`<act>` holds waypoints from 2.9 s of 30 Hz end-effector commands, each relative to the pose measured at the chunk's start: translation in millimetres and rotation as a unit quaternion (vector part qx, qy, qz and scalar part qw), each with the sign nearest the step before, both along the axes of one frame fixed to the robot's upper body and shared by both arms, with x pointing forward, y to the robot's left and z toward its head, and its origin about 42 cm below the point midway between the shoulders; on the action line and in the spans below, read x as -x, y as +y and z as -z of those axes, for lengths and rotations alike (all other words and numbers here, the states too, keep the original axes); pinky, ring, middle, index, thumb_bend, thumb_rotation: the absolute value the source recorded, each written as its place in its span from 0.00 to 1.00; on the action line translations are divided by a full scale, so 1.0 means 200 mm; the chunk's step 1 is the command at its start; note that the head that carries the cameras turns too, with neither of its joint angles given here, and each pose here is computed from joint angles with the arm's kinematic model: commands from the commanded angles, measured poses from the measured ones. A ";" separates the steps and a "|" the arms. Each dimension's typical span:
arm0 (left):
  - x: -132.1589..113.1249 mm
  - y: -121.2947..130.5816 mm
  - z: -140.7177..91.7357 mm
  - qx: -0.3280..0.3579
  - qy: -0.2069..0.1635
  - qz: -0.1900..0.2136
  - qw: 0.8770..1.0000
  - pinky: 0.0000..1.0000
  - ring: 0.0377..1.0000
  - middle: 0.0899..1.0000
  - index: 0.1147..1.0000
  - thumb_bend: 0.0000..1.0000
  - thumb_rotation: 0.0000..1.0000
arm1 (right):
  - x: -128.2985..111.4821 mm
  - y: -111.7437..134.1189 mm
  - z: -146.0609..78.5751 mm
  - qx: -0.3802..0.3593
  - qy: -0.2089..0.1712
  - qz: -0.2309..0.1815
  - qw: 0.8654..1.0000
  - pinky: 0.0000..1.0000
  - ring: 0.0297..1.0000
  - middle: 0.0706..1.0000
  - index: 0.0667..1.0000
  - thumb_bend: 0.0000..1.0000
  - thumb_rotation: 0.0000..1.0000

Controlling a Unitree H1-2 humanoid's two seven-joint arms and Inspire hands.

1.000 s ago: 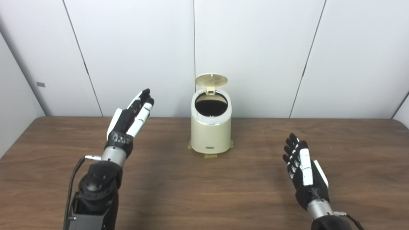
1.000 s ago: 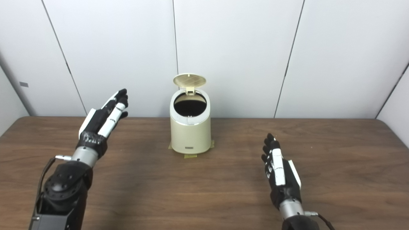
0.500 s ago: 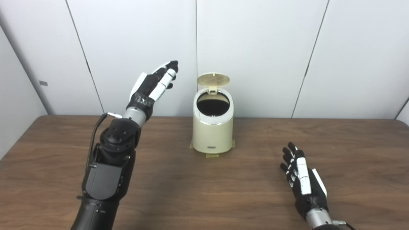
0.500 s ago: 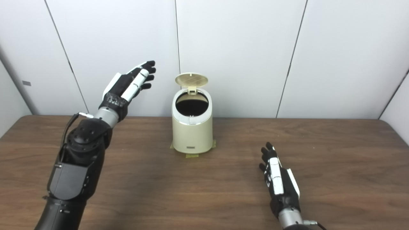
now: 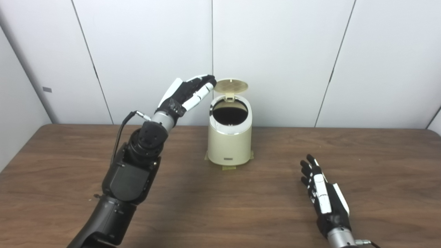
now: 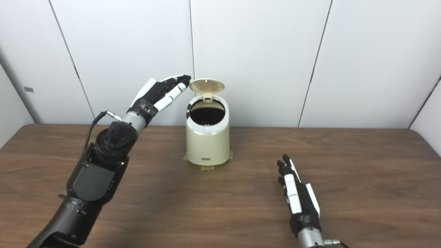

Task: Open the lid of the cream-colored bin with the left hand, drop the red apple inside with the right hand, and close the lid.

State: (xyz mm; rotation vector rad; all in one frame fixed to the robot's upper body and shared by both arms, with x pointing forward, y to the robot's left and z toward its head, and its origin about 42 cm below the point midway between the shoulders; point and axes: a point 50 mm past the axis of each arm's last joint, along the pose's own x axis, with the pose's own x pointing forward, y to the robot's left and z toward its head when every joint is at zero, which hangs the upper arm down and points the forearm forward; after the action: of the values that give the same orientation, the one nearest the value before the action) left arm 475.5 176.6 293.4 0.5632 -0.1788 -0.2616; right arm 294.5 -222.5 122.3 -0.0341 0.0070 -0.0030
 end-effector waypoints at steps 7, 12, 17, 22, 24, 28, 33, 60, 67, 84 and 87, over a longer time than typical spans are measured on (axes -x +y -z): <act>0.06 -0.06 -0.22 -0.063 -0.079 0.019 0.995 0.90 0.94 0.93 0.88 0.51 0.87 | -0.05 0.00 -0.05 0.020 -0.033 -0.003 0.999 0.92 0.95 0.93 0.97 0.59 1.00; 0.09 -0.06 -0.21 -0.072 -0.084 0.018 0.994 0.87 0.93 0.93 0.89 0.50 0.84 | -0.05 -0.01 -0.04 0.035 -0.035 -0.008 0.999 0.91 0.94 0.93 0.97 0.57 1.00; 0.11 -0.07 -0.21 -0.104 -0.095 0.013 0.990 0.84 0.91 0.91 0.88 0.48 0.85 | -0.04 -0.02 -0.03 0.058 -0.036 -0.010 0.998 0.87 0.93 0.92 0.97 0.55 1.00; 0.16 -0.07 -0.21 -0.132 -0.110 0.013 0.985 0.81 0.89 0.90 0.86 0.51 0.84 | -0.06 -0.03 -0.03 0.046 -0.029 -0.003 0.998 0.87 0.92 0.92 0.98 0.55 1.00; 0.17 -0.07 -0.21 -0.145 -0.113 0.018 0.983 0.81 0.89 0.90 0.85 0.52 0.82 | -0.06 -0.03 -0.04 0.045 -0.030 -0.003 0.999 0.88 0.93 0.92 0.99 0.57 1.00; 0.18 -0.08 -0.21 -0.172 -0.110 0.024 0.979 0.80 0.89 0.90 0.86 0.52 0.81 | -0.08 -0.03 -0.05 0.034 -0.033 0.003 0.999 0.88 0.92 0.91 0.98 0.57 1.00; 0.18 -0.09 -0.20 -0.192 -0.100 0.027 0.976 0.80 0.89 0.89 0.85 0.53 0.83 | -0.09 -0.03 -0.07 0.031 -0.036 0.005 0.999 0.89 0.93 0.92 0.99 0.58 1.00; 0.25 -0.21 -0.04 -0.478 -0.095 0.085 0.869 0.92 0.91 0.89 0.90 0.68 0.99 | -0.09 -0.09 -0.07 0.027 -0.034 0.022 0.999 0.83 0.89 0.87 0.97 0.60 1.00; 0.26 -0.28 -0.01 -0.565 -0.129 0.066 0.812 0.97 0.94 0.91 0.90 0.72 1.00 | -0.08 -0.08 -0.07 0.023 -0.031 0.024 0.999 0.83 0.88 0.87 0.97 0.61 1.00; 0.31 -0.34 0.05 -0.647 -0.160 0.060 0.743 0.90 0.93 0.89 0.82 0.62 1.00 | -0.06 -0.08 -0.07 -0.002 -0.026 0.028 0.999 0.84 0.89 0.86 0.97 0.60 1.00; 0.30 -0.33 0.04 -0.646 -0.155 0.056 0.745 0.93 0.94 0.90 0.83 0.63 1.00 | -0.07 -0.08 -0.08 -0.006 -0.024 0.029 0.999 0.84 0.89 0.86 0.97 0.60 1.00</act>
State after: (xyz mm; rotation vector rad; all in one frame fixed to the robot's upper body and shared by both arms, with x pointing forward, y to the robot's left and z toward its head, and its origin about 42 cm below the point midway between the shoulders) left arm 412.8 109.0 285.2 1.9827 -0.3738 -0.3563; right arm 302.3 -239.2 122.0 -0.0295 0.0217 -0.0579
